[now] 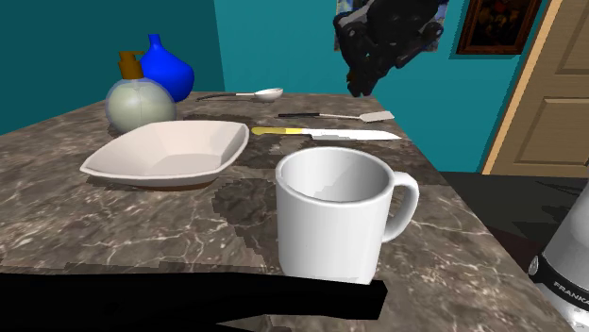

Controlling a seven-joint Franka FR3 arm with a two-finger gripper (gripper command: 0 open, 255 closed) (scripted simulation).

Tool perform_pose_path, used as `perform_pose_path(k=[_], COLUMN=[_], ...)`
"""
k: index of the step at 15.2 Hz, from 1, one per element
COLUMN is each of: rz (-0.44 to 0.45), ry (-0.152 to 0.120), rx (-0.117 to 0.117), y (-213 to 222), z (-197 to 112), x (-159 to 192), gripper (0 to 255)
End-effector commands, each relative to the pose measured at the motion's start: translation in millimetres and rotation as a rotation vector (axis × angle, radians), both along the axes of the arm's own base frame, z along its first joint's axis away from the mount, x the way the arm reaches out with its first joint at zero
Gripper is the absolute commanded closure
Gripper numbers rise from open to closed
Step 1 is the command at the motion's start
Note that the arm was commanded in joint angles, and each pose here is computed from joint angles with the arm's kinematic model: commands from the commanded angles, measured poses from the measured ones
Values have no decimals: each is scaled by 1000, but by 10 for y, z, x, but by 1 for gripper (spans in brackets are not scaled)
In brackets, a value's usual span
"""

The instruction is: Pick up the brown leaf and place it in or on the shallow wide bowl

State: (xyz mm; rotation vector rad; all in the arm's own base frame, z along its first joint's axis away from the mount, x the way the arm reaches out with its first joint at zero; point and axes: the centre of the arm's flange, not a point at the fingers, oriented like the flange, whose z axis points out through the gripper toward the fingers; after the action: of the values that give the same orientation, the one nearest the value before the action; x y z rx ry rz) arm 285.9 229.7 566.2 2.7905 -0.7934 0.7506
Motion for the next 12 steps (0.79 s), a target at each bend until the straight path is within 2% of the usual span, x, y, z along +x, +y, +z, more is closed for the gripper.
perform_pose_path(k=[1, 12], rz=[1, 1], ry=[-1, -1], rx=[2, 2], y=[111, 832], z=[-4, -7], x=[225, 1485], gripper=[255, 255])
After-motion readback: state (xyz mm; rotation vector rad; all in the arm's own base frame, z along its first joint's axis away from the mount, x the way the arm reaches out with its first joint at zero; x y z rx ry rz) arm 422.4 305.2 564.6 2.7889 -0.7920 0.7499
